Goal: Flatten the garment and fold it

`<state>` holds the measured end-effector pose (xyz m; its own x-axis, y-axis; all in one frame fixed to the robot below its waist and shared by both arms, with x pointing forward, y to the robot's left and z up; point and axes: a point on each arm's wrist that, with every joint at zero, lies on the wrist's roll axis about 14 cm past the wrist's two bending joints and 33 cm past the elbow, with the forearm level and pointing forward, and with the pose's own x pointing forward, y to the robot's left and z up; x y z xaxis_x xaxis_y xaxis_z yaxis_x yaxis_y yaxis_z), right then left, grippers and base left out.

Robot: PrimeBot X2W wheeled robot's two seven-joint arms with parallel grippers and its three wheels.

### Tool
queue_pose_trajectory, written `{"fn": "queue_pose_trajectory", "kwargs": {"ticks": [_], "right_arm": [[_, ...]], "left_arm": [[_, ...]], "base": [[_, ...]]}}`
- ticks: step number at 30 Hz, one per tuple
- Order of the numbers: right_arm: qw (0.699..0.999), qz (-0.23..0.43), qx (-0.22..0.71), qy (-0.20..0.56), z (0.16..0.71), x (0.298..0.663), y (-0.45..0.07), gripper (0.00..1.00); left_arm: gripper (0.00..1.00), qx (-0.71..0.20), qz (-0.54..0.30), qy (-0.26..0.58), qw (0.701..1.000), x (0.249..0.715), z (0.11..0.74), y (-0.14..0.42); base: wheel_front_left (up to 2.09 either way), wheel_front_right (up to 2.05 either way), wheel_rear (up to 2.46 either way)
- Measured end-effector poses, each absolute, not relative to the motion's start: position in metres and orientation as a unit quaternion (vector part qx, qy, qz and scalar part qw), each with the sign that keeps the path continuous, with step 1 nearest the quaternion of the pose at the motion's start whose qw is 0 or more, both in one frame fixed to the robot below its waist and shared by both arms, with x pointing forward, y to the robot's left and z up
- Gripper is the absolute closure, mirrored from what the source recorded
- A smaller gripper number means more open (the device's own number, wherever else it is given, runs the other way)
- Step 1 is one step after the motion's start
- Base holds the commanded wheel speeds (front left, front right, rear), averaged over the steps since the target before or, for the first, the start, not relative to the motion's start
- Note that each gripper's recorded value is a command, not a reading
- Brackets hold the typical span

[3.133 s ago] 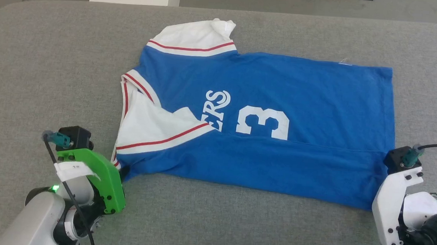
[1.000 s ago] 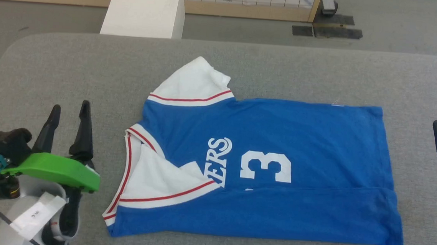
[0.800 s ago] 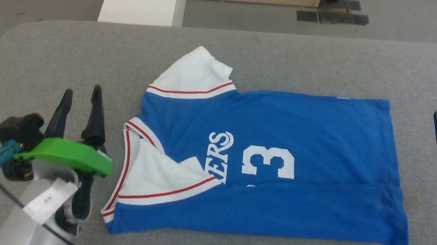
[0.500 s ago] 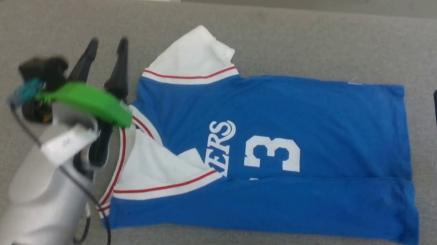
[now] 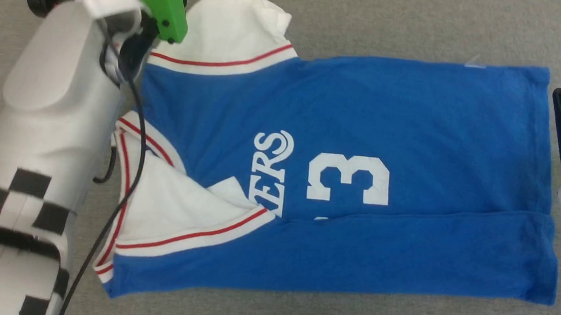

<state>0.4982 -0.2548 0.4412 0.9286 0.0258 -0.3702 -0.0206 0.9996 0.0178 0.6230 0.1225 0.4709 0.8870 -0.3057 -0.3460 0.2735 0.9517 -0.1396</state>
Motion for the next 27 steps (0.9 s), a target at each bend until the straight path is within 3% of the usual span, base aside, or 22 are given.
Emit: {"fn": "queue_pose_trajectory", "kwargs": {"ticks": [8,18,19,20,27], "right_arm": [[0.977,-0.015,-0.003,0.211,0.426,0.489,-0.276,0.0],[0.972,-0.032,-0.006,0.232,0.411,0.482,-0.288,0.0],[0.972,-0.033,-0.007,0.232,0.41,0.482,-0.288,0.0],[0.972,-0.034,-0.007,0.233,0.409,0.482,-0.289,0.0],[0.971,-0.029,-0.006,0.235,0.408,0.486,-0.286,0.0]], "left_arm": [[0.0,-0.004,-0.178,0.382,0.907,0.624,0.402,0.092],[0.0,0.046,-0.158,0.503,0.849,0.618,0.359,0.09],[0.63,0.044,-0.158,0.508,0.845,0.618,0.359,0.089],[1.0,0.044,-0.159,0.513,0.842,0.618,0.359,0.088],[1.0,0.016,-0.168,0.51,0.843,0.616,0.366,0.082]], "base": [[0.0,0.0,0.0],[0.0,0.0,0.0],[0.0,0.0,0.0],[0.0,0.0,0.0],[0.0,0.0,0.0]]}}
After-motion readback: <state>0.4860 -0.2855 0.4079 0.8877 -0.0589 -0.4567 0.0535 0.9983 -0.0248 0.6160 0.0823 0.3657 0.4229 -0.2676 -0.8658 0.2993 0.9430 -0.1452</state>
